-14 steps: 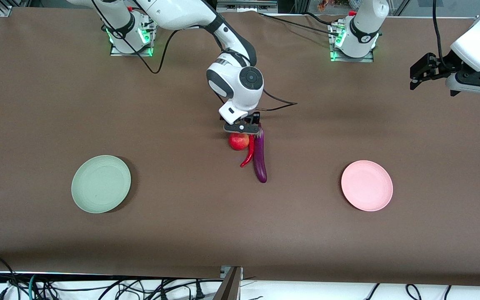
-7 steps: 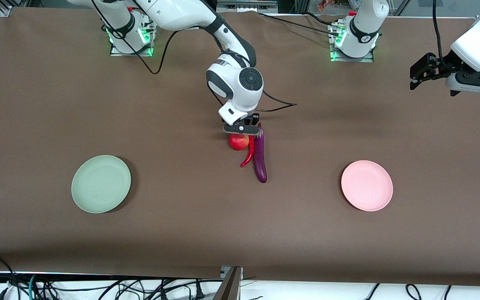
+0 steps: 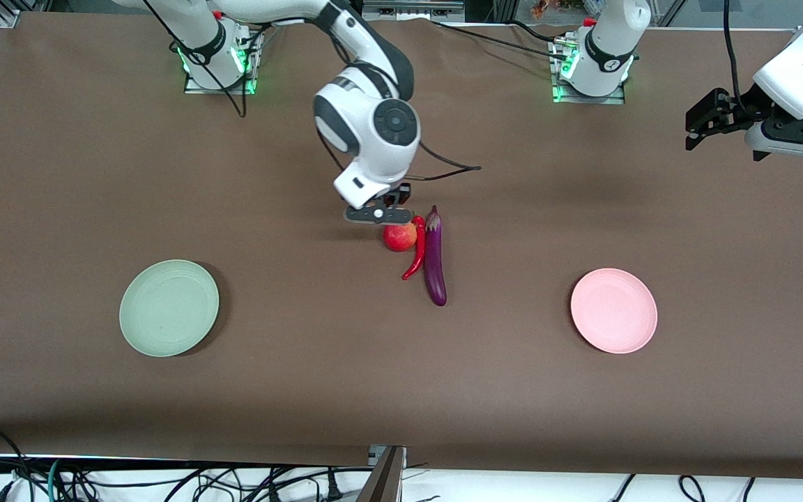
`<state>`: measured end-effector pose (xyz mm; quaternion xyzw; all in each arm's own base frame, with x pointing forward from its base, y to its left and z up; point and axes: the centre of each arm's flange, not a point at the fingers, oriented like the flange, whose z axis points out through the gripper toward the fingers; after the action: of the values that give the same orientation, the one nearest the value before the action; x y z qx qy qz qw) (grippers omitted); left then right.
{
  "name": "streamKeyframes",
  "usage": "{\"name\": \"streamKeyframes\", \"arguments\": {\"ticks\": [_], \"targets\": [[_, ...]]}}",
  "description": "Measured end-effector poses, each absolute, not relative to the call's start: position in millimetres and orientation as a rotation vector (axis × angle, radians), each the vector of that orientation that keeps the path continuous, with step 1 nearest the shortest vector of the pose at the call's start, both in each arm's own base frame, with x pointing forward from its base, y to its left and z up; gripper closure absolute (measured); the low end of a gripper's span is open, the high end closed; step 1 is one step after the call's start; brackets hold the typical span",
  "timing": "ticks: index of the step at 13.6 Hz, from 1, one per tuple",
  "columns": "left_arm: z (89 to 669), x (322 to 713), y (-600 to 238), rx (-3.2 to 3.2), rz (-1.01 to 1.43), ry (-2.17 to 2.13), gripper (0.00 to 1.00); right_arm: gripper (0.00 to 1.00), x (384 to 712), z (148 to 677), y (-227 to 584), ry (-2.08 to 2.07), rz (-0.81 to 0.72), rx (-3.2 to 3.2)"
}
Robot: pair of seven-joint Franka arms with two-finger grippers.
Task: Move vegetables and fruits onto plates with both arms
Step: 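Carry the peach to the green plate with the right gripper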
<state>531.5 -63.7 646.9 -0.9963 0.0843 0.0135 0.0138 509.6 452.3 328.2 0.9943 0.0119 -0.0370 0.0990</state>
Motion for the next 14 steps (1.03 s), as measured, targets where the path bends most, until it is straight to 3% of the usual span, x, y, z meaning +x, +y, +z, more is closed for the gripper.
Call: {"name": "streamKeyframes", "arguments": {"ticks": [4,6,10,14], "targets": [[647,532,-64,-3.103,0.042,0.263,0.0,0.3,610,334,295,0.174,-0.175,2.91],[647,531,-64,-3.103,0.042,0.264,0.0,0.3,644,333,211,0.193,-0.216,2.925],[647,531,-65,-3.104,0.042,0.268,0.0,0.3,681,319,102,0.322,-0.173,2.958],[638,535,-80,-3.102,0.068,0.308,0.0,0.3,698,277,42,0.41,-0.133,2.963]]}}
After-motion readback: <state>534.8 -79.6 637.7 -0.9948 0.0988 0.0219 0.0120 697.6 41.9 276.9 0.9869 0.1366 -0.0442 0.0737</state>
